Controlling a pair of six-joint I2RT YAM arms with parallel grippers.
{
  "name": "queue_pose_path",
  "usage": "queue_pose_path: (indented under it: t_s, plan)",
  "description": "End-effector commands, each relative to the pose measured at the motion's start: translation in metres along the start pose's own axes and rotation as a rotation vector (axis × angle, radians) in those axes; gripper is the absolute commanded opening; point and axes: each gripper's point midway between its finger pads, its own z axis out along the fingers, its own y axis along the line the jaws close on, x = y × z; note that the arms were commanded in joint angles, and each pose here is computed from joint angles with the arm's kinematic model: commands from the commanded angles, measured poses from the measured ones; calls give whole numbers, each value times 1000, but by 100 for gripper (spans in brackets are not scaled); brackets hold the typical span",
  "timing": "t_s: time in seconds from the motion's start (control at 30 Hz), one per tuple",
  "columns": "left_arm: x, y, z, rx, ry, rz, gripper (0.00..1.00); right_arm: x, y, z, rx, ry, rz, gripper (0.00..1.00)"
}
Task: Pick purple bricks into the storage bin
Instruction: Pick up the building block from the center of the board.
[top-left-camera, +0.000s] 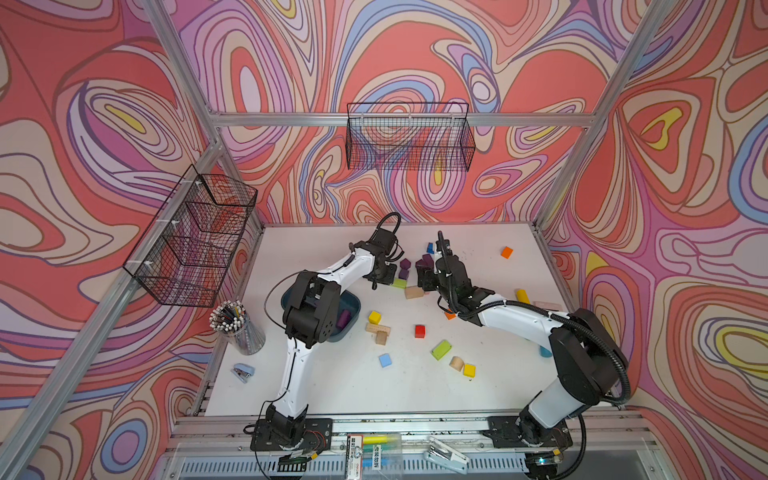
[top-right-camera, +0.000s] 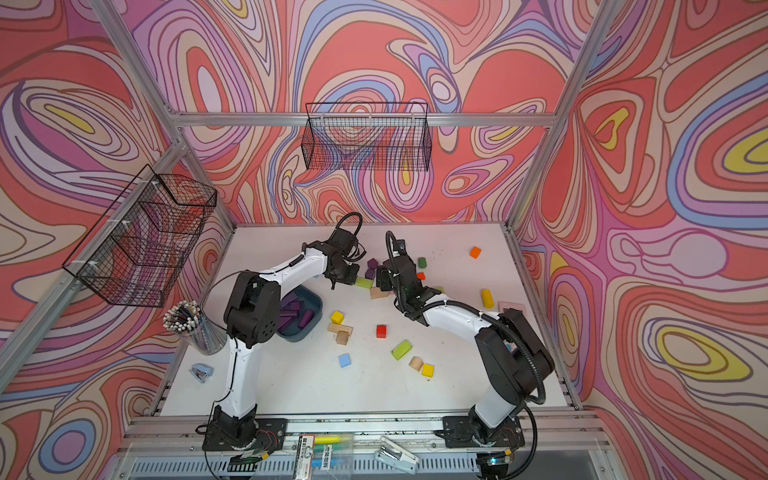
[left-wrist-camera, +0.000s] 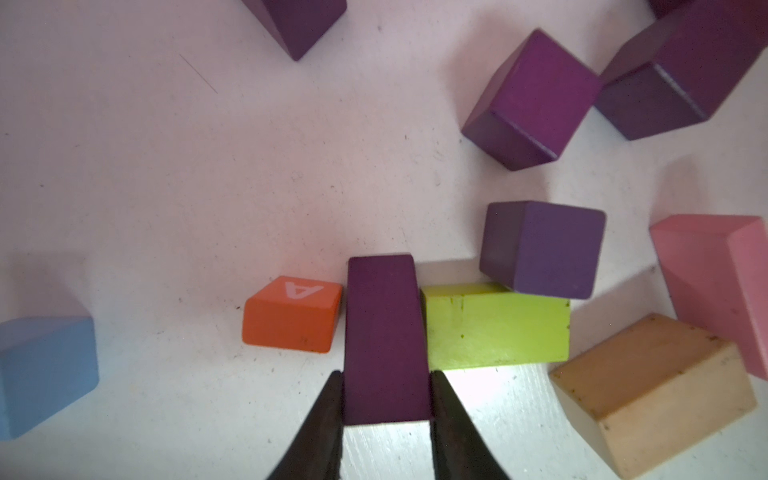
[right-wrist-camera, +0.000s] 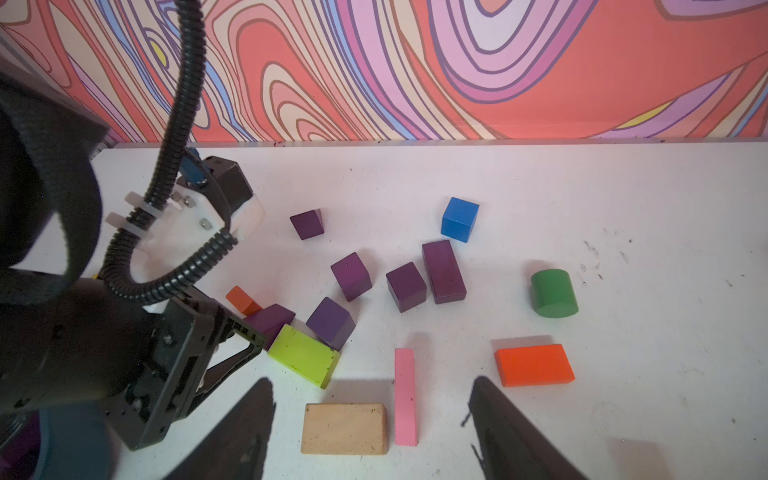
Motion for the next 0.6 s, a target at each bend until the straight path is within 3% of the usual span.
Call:
queue_pose_path:
  t_s: [0.0,0.57]
  plan:
    - [0,1,-8,-3,16,-10,32,-8,1,4,-5,-20,13,77]
    - [10,8,-54,-24,-28,-37,30,-9,1,2,-14,-23,16,77]
